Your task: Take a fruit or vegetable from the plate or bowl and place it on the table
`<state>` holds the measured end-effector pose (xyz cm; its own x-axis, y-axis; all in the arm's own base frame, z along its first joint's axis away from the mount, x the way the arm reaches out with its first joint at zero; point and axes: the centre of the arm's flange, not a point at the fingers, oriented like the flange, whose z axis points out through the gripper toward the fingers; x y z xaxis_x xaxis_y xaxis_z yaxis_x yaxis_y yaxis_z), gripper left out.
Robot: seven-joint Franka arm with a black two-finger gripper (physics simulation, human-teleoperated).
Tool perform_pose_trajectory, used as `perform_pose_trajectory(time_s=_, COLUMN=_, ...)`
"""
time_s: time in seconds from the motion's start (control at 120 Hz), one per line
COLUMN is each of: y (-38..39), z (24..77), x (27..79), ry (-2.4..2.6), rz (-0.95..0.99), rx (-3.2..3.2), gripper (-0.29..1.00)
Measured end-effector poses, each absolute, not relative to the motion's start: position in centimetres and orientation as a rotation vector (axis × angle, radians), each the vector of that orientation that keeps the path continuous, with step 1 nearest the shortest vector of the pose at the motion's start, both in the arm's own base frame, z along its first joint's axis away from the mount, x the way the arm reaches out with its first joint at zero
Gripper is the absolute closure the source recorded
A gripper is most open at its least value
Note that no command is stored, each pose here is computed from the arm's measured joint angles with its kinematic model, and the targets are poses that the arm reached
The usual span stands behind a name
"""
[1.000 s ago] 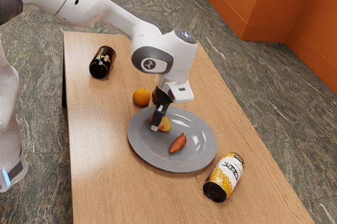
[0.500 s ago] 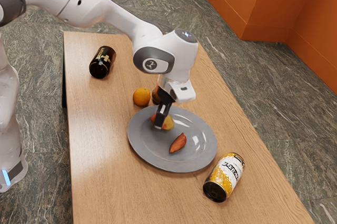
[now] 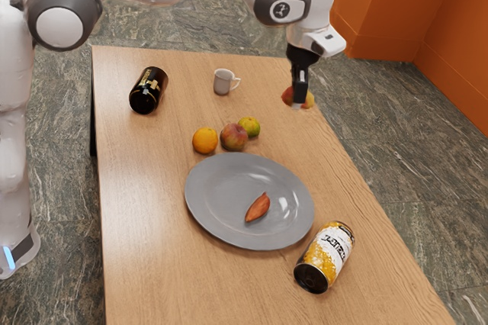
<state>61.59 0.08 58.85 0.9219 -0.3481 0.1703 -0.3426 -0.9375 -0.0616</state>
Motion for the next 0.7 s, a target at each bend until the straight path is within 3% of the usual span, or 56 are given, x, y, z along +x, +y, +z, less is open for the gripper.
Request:
perform_pose_trajectory(time_s=0.117, y=6.2, z=57.5, x=61.9, ry=0.384, rz=-0.205, rx=-3.090, gripper=0.37)
perform_pose_trajectory(time_s=0.433, y=7.9, z=54.9, x=62.4, ry=0.319, rz=-0.101, rx=-3.129, gripper=0.37)
perform_pose_trajectory(time_s=0.55, y=7.6, z=54.7, x=62.6, ry=0.321, rz=-0.096, rx=-3.136, gripper=0.17)
perform_pose_trajectory(time_s=0.7, y=7.3, z=54.7, x=62.7, ry=0.321, rz=-0.104, rx=-3.139, gripper=0.06)
